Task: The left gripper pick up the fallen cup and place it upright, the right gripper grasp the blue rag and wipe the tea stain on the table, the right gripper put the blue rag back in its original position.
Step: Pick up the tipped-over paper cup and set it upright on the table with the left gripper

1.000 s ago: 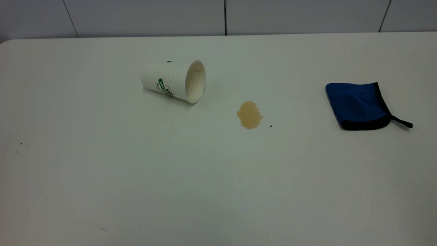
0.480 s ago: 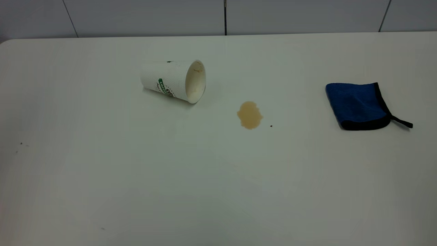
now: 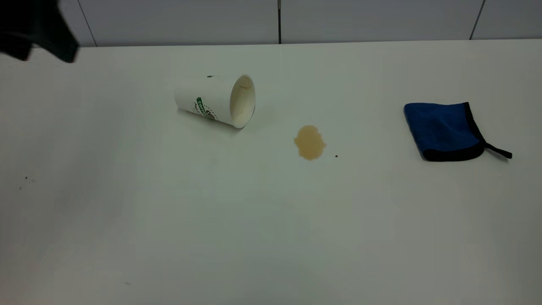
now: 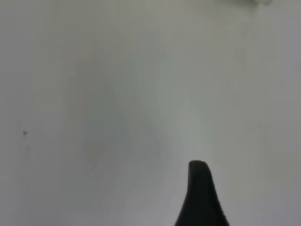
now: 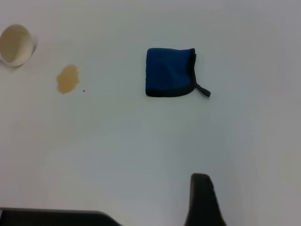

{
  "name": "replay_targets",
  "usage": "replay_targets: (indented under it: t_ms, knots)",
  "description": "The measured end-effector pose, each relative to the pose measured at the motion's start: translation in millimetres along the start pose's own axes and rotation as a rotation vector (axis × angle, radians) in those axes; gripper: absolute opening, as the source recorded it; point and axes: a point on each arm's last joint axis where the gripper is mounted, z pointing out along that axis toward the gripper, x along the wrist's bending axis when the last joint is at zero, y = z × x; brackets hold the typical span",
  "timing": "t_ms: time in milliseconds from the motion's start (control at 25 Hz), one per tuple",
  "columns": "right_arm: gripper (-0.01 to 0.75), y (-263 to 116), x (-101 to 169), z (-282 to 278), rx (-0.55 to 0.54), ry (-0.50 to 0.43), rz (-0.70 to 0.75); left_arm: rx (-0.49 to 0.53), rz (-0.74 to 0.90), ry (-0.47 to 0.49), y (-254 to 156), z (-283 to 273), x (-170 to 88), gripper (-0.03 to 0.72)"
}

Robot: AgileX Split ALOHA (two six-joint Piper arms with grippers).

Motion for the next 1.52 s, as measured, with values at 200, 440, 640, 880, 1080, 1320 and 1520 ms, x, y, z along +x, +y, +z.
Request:
replay_targets:
  t_ms: [200,440,640,880,1080,1320,1520]
  knots:
    - [0.553,0,0,0,0.000,0.000,0.000,0.051,0.160,-0.066,31,59,-57,0.564]
    - [0.553,0,0,0,0.000,0.000,0.000,0.063,0.343,-0.065,69,121,-126,0.563]
    - [0.553,0,0,0,0.000,0.000,0.000,0.062,0.425,0.208,95,154,-152,0.534]
    - [0.553,0,0,0,0.000,0.000,0.000,-0.053,0.439,0.399,108,186,-172,0.523]
    - [0.553,0,0,0,0.000,0.000,0.000,-0.047,0.434,0.409,103,213,-178,0.522]
    - [0.553,0,0,0,0.000,0.000,0.000,-0.062,0.434,0.467,94,238,-173,0.522]
    - [0.553,0,0,0,0.000,0.000,0.000,-0.121,0.447,0.537,94,247,-168,0.521]
